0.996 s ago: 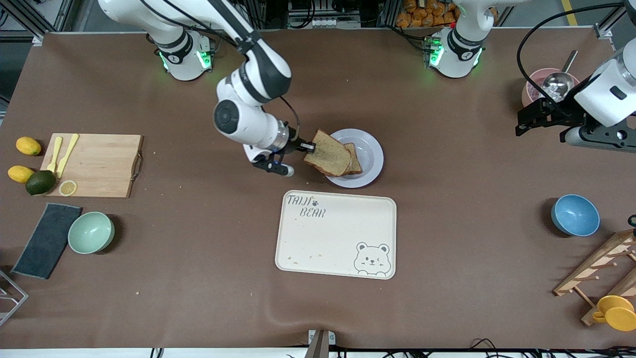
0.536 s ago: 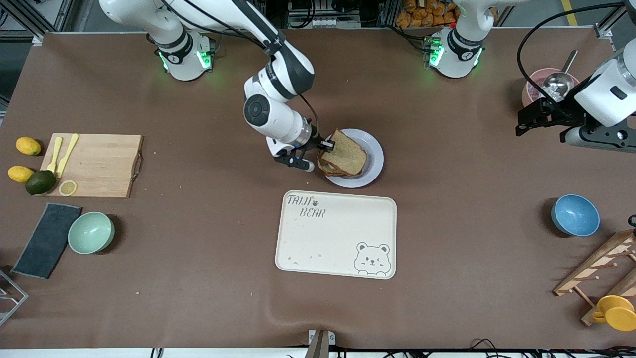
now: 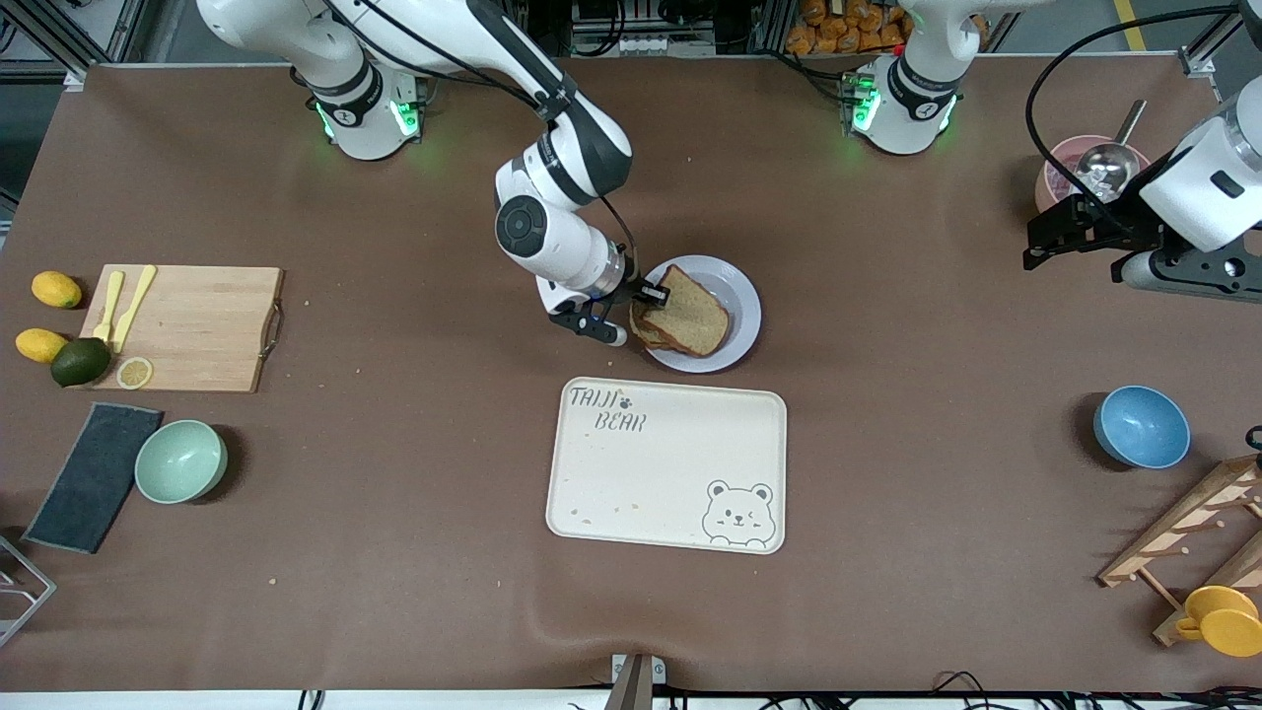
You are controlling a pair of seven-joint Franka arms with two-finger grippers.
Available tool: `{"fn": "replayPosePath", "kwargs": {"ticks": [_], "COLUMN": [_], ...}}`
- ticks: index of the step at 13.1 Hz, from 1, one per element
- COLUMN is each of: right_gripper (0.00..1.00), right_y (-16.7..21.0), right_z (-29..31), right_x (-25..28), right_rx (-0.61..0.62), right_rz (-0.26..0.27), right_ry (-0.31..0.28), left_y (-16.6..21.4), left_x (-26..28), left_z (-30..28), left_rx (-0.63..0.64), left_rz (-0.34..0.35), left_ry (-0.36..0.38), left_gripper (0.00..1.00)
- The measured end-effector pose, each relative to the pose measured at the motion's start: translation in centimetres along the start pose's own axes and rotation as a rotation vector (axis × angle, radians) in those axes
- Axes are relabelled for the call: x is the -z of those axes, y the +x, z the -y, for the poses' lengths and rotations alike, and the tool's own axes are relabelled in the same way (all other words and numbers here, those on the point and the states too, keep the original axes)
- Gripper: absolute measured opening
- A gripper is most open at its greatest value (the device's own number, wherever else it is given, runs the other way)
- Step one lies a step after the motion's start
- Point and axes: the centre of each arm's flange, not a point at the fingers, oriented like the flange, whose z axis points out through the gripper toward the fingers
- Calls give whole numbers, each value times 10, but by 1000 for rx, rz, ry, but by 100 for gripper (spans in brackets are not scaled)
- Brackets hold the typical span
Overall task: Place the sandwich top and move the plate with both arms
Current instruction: 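Withdraw the right gripper back toward the cutting board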
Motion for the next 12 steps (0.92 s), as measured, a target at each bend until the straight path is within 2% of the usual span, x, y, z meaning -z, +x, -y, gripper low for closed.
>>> {"fn": "replayPosePath", "kwargs": {"ticks": [3,5,7,10,12], "right_gripper": [77,97,100,100,100], "right_y": [9,24,52,88,108], "right_z": [-2,-9,-26,-60,-77], "right_x": [12,38,90,173,216], "right_rx": [-15,-42,-83,-83,-92], "right_rz": [34,78,120,65,69], "right_ry": [-32,-80,-144,-264,-316], "left_y": [0,0,0,0,0], "left_x": [0,0,0,0,0], "left_z": [0,1,1,1,2], "left_rx": [1,1,2,2,3], "left_rz": [0,0,0,0,0], "left_ry": [0,0,0,0,0], "left_gripper": [100,100,100,100,100]}}
